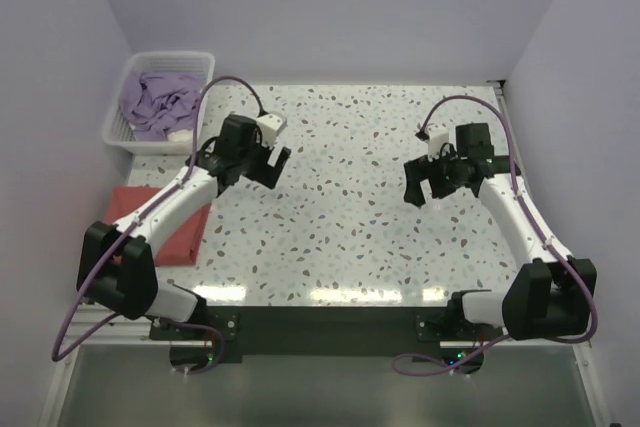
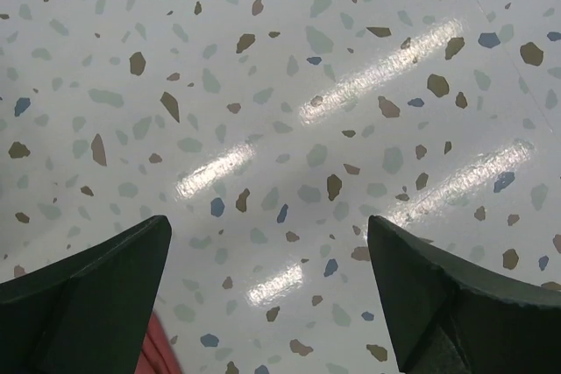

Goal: Fold and stack the t-shirts
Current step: Grab the tshirt from the pile

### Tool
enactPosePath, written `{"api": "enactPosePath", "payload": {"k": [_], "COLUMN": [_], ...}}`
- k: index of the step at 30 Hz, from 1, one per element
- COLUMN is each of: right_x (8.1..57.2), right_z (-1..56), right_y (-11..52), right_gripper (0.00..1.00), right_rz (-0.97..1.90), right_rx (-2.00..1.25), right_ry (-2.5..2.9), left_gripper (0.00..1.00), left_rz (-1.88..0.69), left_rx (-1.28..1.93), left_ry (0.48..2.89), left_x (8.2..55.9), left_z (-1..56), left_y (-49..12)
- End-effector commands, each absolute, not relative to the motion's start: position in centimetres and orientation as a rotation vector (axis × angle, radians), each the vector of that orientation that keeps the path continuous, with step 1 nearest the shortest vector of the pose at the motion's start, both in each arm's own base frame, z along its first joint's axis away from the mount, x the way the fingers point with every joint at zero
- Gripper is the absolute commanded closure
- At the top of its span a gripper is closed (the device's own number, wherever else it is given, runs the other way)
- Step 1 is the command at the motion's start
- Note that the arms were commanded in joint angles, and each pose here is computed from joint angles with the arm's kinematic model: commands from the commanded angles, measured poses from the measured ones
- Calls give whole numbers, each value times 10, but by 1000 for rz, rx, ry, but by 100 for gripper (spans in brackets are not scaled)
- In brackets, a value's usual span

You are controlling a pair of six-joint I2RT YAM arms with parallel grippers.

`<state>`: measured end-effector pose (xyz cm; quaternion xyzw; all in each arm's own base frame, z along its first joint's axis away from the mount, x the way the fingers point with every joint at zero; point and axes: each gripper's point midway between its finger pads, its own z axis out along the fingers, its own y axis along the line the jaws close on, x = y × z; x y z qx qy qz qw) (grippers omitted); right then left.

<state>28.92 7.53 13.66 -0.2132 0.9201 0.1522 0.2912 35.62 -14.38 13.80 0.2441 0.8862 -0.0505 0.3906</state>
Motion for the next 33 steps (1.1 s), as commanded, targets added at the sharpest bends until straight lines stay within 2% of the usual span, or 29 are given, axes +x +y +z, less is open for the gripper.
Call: {"api": "enactPosePath", "payload": {"k": [1, 6, 12, 16, 24, 33], "right_x": [298, 306, 313, 319, 333, 343], "right_z": [147, 151, 155, 153, 149, 136], "right_y": [75, 76, 77, 79, 84, 88], "right_gripper": [1, 1, 1, 1, 1, 1], "right_rz": [383, 390, 390, 400, 437, 478], "right_rx": [-579, -579, -578, -569, -550, -542], "right_ry": [2409, 2406, 2395, 2395, 2410, 2443], "left_gripper": [0, 0, 0, 0, 0, 0], "left_rz": [-133, -303, -197, -86, 14, 97], "left_rx": [571, 589, 429, 277, 149, 79], "left_ry": [2166, 2096, 1987, 1909, 1925, 1910], "left_x": [369, 399, 468, 506, 560, 621], "left_z": [170, 225, 298, 324, 285, 215], "left_y": [-144, -145, -72, 5, 106, 165]}}
